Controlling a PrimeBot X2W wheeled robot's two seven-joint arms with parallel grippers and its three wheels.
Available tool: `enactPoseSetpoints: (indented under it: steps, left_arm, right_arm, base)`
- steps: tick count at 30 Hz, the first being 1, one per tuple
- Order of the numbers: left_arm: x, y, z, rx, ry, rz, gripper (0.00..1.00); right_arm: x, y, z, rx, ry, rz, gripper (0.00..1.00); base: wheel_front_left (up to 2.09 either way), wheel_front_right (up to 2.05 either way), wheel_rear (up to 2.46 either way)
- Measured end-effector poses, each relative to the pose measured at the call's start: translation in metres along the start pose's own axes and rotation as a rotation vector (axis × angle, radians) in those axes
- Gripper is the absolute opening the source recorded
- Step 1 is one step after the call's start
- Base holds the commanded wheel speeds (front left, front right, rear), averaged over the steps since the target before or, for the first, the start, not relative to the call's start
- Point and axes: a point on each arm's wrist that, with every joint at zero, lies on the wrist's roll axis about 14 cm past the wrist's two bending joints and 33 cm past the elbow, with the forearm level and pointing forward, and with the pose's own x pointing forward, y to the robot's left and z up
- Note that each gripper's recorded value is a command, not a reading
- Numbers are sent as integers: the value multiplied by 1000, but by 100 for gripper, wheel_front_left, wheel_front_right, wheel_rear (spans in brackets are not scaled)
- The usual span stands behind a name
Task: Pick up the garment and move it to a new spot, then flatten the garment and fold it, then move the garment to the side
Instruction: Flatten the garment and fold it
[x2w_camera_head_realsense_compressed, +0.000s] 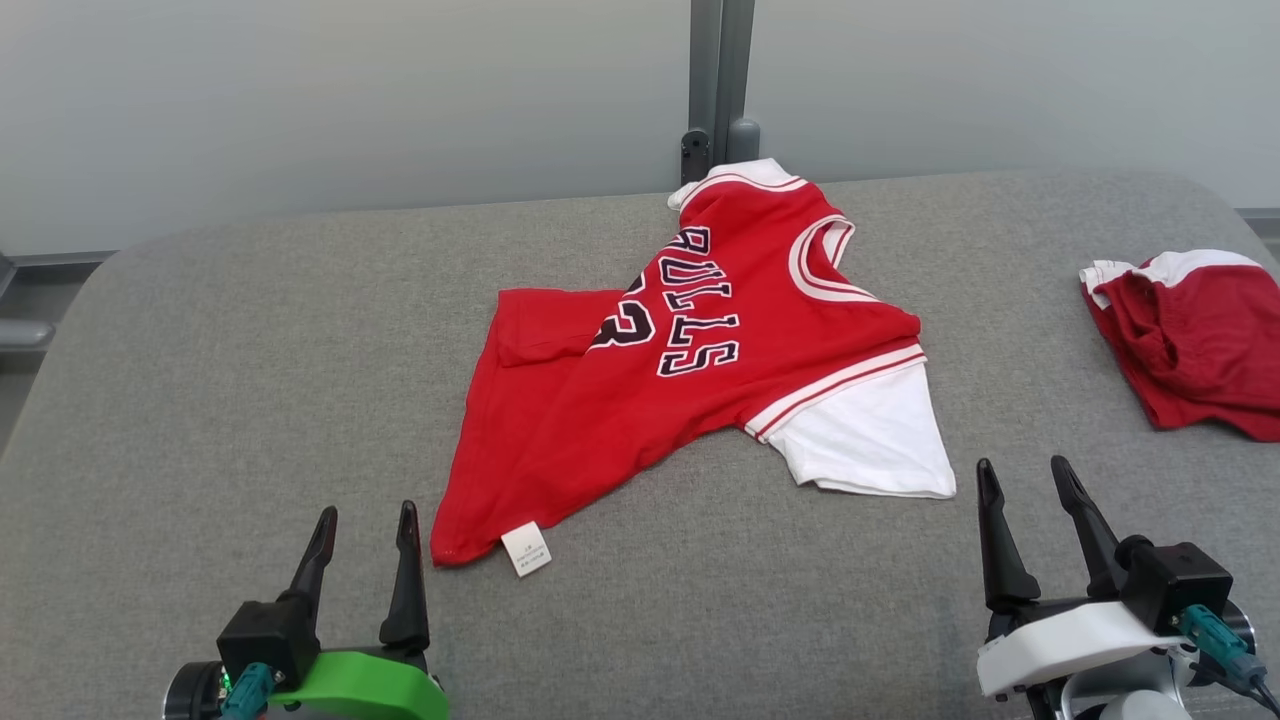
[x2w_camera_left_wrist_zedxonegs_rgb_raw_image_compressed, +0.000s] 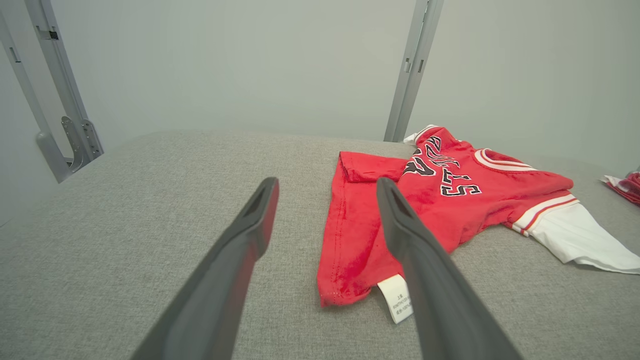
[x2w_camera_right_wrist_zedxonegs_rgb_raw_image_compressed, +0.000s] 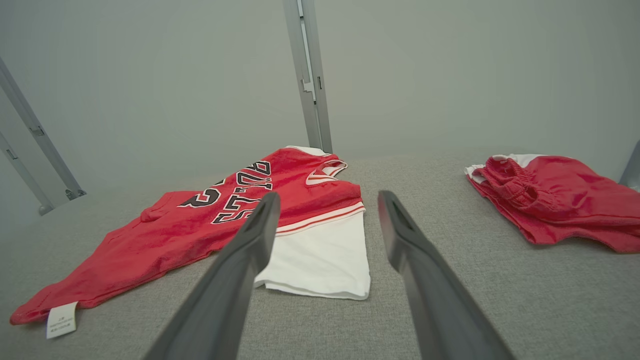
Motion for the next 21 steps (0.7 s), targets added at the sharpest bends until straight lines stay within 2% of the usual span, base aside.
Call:
enactPoseSetpoints:
  steps: [15,19,21]
  left_arm:
    - [0,4,1,3,-3,11,100]
    - [0,3,0,3,1,11,100]
    - [1,3,-2,2,5,9,100]
  right_arm:
    - [1,-4,-7,8,22,-14,100]
    - [2,-11,-18,17,65,-35,100]
    - [6,-19,-32,42,136,-64,100]
  base:
    - [0,0,0]
    - [0,0,0]
    - [0,0,0]
